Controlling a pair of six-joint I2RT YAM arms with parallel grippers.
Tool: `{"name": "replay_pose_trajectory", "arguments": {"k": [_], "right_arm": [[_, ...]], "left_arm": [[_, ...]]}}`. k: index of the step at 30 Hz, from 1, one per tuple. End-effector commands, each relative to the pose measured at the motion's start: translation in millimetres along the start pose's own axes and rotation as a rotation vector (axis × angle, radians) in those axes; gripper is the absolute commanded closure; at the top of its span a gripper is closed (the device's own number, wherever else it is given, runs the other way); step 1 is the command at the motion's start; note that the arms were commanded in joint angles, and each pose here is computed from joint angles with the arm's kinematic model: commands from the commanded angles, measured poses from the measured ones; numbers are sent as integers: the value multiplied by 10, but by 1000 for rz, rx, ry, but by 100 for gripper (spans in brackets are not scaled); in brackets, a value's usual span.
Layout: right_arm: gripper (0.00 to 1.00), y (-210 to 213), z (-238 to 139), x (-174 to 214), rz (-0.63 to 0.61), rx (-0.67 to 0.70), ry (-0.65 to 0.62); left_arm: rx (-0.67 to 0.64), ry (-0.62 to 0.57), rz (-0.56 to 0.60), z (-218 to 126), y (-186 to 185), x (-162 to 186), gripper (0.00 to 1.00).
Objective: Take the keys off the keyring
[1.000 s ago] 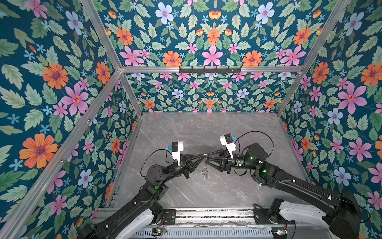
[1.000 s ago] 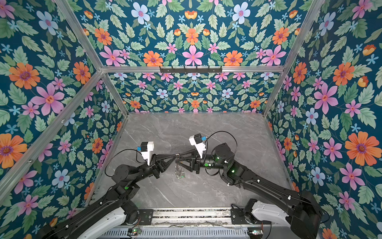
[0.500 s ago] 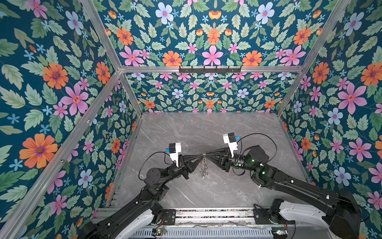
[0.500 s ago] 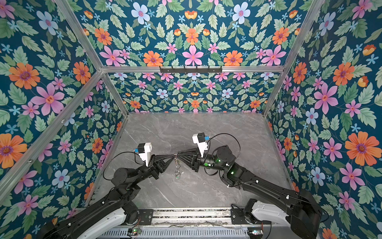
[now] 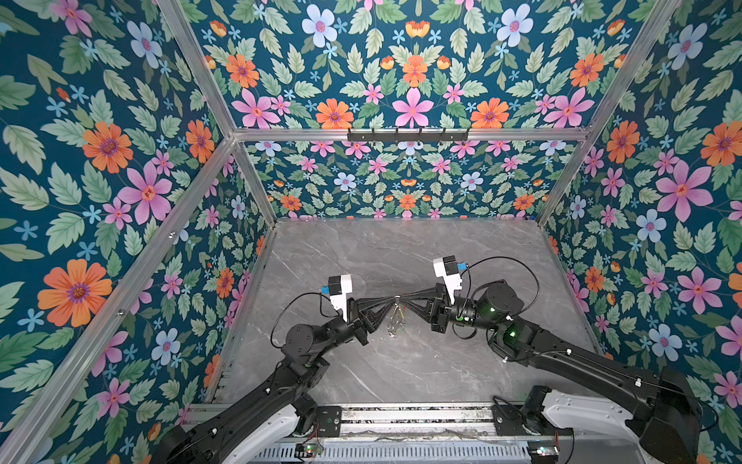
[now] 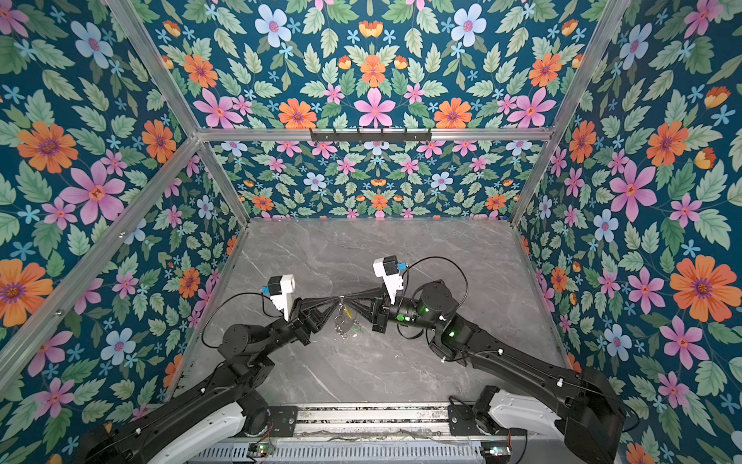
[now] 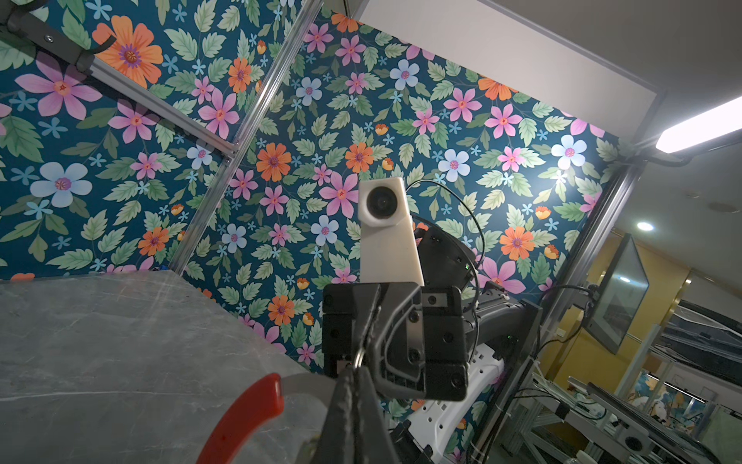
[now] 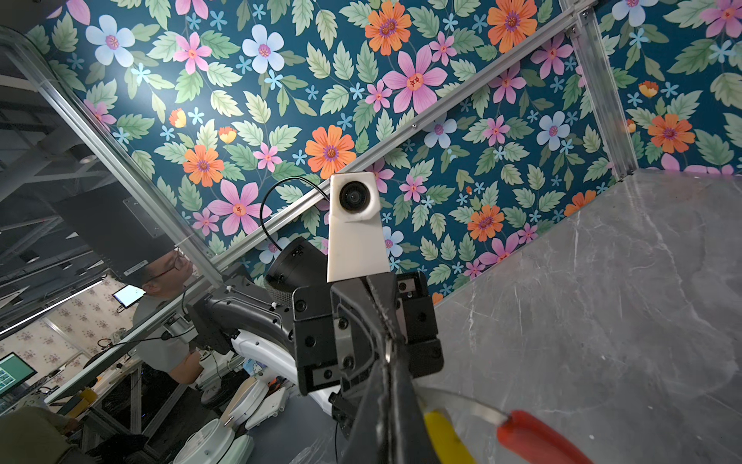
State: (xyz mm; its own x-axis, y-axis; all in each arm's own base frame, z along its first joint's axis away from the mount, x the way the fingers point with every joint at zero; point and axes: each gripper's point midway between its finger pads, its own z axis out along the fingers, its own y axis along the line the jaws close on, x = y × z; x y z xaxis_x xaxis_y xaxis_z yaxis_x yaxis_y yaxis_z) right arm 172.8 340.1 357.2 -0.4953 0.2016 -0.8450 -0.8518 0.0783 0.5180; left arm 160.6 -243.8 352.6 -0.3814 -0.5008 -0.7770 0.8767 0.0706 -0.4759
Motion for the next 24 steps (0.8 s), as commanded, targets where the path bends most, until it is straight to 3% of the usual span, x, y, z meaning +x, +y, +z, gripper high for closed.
{"name": "replay_pose_trajectory", "arguments": {"k": [1,6,8,16,24], "right_arm": [[100,44,-19,17,-24,5,36],[100,43,-126,61,-74,69,145],[100,52,-181,65,-88,84,190],[100,122,-399,64,-143,87,335],[100,209,-417,62,-167,61,387]], "left_arm": [[52,-12,22,32,-125,-76,99],[31,47,14,25,-128,-12,64],[17,83,18,33,-130,13,58],[31,261,25,103,-229,142,63],[35,375,2,173,-232,243,70]]}}
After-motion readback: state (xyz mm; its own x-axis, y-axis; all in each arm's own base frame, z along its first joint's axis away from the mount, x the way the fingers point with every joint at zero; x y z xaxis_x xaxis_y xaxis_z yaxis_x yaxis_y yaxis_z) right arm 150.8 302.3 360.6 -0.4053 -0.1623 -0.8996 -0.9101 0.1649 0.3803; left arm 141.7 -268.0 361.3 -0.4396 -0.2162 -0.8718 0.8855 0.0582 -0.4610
